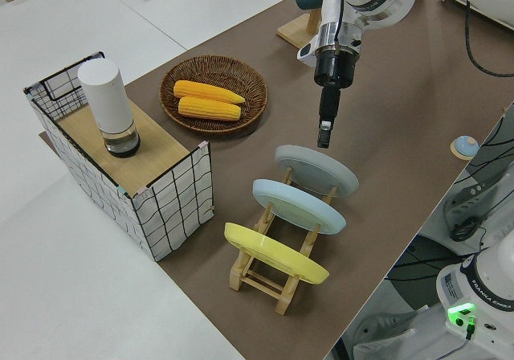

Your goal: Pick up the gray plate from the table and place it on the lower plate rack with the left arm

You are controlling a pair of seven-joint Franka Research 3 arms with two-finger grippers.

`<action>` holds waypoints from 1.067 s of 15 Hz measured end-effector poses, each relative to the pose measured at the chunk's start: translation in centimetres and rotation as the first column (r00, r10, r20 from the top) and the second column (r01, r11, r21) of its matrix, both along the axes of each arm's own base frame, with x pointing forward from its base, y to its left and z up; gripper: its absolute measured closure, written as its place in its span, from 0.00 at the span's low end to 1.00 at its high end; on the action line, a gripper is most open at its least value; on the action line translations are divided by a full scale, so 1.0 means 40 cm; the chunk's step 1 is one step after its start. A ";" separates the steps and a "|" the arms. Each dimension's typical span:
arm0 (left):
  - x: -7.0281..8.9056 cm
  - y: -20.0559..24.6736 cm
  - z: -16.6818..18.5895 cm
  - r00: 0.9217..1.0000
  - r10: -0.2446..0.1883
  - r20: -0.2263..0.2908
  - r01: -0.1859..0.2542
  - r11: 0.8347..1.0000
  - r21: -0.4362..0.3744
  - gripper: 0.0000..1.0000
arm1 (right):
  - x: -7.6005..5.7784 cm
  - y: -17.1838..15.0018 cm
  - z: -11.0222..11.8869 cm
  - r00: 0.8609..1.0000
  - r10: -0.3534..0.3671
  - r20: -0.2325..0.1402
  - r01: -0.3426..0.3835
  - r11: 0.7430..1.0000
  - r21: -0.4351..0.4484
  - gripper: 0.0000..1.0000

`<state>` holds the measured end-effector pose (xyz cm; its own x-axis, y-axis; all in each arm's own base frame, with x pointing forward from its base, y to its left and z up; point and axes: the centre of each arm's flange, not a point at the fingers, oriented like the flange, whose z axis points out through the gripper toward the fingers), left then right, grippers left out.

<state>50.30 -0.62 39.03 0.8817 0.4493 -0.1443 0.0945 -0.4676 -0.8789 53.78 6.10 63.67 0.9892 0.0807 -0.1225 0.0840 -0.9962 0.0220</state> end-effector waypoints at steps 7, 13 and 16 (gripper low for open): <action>0.014 -0.055 0.043 0.997 0.071 0.042 -0.064 0.986 -0.153 0.01 | 0.000 0.000 0.000 1.000 0.000 0.000 0.000 1.000 0.000 0.01; 0.055 -0.134 0.263 0.955 0.167 0.245 -0.047 0.902 -0.429 0.00 | 0.000 0.000 0.000 1.000 0.000 0.000 0.000 1.000 0.000 0.01; 0.036 -0.152 0.380 0.921 0.233 0.313 -0.026 0.837 -0.547 0.00 | 0.000 0.000 0.000 1.000 0.000 0.000 0.000 1.000 0.000 0.01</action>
